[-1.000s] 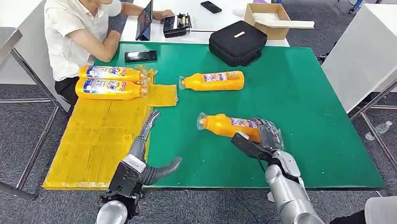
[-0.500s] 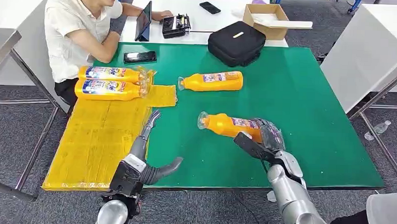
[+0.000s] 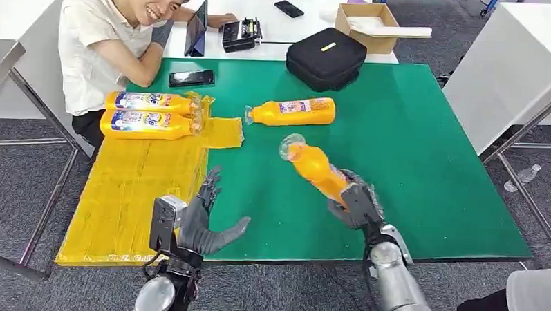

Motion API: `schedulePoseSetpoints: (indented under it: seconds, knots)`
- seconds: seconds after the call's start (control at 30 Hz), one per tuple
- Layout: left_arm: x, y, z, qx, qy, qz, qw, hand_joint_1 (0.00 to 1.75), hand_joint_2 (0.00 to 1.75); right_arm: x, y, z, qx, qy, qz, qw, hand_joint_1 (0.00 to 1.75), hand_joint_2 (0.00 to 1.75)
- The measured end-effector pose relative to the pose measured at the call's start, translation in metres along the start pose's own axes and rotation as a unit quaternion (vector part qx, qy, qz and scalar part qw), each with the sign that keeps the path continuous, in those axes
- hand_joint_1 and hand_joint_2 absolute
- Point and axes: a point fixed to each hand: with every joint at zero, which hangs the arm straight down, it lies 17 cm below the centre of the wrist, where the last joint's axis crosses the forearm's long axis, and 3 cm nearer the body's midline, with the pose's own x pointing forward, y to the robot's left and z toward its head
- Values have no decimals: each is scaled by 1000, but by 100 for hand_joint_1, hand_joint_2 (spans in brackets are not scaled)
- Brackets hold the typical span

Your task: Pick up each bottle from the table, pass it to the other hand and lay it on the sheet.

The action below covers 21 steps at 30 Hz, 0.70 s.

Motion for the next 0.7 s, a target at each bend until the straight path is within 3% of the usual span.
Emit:
schedulePoseSetpoints:
  seconds: [0.27,0.7]
  knots:
    - [-14,0,1,0,19,16,1000,0,175,83,34,-7,16,-95,-13,995,175,175]
    - [22,-7,-3,-4,-50,-53,997,0,175,118,75,-12,49,-119,34,991,175,175]
